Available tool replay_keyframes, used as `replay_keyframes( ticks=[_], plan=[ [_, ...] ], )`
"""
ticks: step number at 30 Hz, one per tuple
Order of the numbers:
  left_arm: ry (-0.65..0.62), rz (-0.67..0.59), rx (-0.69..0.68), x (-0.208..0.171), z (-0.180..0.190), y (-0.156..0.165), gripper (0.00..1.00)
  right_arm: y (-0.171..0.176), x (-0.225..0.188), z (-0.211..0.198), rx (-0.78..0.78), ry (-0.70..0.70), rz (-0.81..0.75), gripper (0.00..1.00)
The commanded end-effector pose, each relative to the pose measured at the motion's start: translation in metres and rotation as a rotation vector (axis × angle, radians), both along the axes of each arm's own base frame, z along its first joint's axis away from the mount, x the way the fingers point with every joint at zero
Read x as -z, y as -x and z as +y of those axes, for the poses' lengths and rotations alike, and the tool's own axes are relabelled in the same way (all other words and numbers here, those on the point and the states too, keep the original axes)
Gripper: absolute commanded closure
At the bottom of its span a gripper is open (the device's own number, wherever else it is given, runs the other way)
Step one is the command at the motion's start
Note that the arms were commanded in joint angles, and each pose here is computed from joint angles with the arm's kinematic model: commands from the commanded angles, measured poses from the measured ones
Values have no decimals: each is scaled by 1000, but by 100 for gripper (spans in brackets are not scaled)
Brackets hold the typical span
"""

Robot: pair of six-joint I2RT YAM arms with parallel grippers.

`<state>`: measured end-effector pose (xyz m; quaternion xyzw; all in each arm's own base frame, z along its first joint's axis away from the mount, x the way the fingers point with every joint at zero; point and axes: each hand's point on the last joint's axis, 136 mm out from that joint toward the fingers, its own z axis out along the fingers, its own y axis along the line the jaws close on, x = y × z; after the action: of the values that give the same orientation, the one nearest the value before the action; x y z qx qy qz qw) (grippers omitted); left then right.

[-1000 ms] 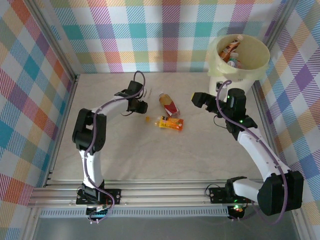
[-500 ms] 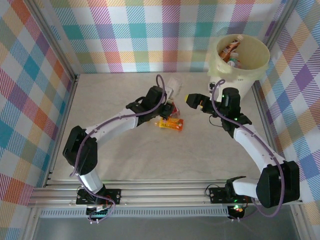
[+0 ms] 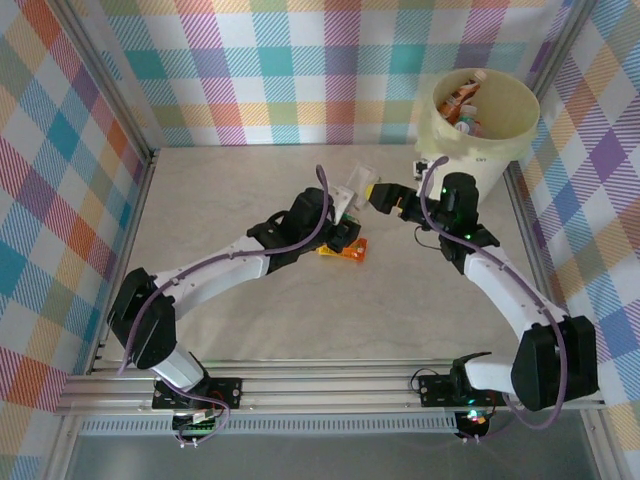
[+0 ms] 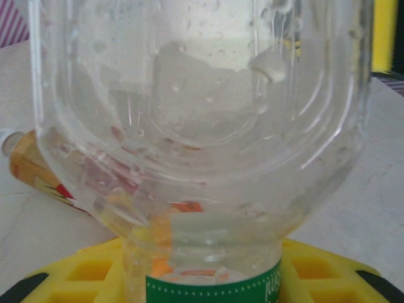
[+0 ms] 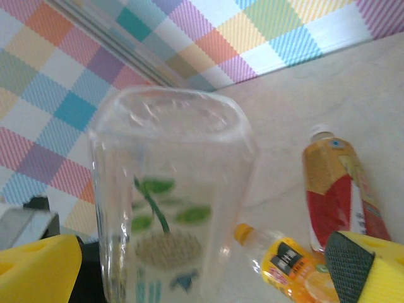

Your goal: Put the plastic bottles in the bin

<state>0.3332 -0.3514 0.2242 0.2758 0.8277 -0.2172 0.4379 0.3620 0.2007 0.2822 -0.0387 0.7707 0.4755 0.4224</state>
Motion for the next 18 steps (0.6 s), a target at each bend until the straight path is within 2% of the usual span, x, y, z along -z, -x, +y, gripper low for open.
replay_keyframes(
  ticks=[1,3,9,18],
  plan=[
    [69,-54,44,-24,-11,8,86,2,-26,11,-61,-79,-94,0],
    [74,-59,61,-25,-14,11,86,0,-28,12,-70,-88,-103,0],
    [72,-86,98,-28,-21,19,85,-15,-8,6,13,-74,-3,1],
    [44,-115,98,-29,-23,26,84,-7,3,10,-34,-48,59,27]
  ],
)
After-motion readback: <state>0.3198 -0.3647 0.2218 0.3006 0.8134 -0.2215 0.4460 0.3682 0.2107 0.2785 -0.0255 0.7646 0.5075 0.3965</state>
